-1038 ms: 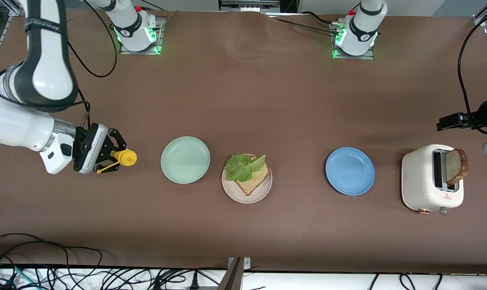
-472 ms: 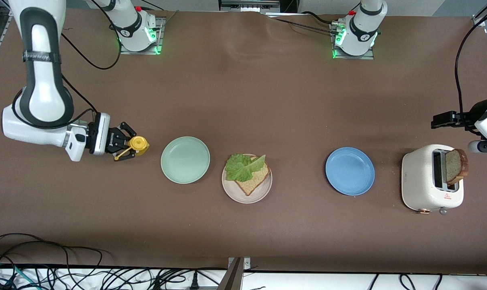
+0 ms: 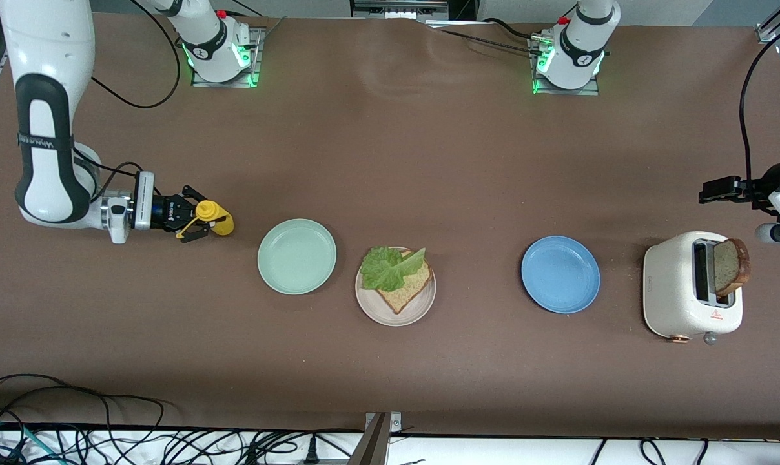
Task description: Make sandwich on beige plate with both arms
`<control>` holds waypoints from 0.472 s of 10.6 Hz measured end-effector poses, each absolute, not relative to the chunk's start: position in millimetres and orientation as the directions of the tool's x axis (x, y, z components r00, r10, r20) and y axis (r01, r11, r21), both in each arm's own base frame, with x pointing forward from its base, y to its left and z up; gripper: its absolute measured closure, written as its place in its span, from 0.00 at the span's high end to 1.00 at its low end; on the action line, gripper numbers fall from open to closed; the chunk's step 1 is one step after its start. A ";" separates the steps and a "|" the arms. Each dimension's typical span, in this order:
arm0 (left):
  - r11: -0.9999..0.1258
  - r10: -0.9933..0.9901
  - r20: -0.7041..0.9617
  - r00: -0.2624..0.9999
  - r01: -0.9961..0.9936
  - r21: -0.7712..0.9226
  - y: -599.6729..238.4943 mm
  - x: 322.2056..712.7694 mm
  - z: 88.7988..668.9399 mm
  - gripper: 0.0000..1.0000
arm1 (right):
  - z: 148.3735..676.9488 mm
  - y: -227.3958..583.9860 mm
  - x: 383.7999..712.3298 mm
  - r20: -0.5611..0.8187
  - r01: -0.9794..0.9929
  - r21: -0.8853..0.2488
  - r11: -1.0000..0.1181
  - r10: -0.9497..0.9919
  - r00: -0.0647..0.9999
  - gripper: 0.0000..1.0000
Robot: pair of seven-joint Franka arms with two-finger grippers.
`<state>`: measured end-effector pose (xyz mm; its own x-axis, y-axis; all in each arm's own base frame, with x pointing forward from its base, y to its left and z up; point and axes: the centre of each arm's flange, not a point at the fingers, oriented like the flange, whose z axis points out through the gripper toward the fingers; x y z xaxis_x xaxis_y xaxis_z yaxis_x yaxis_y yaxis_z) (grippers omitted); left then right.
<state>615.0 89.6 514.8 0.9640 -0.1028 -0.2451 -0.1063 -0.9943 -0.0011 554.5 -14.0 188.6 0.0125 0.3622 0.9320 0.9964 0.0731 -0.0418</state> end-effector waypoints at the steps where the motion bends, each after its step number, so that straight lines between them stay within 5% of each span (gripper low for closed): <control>1: -0.993 -0.114 -0.261 0.959 -0.119 -0.004 99.5 615.9 506.3 0.99 | 170.7 -11.3 551.2 0.947 0.997 -0.034 0.065 0.322 0.012 0.11; 5: -0.986 -0.146 -0.313 0.939 -0.164 -0.033 126.1 625.0 467.5 0.98 | 142.1 -9.1 559.0 0.954 0.999 -0.019 0.046 0.301 0.004 0.11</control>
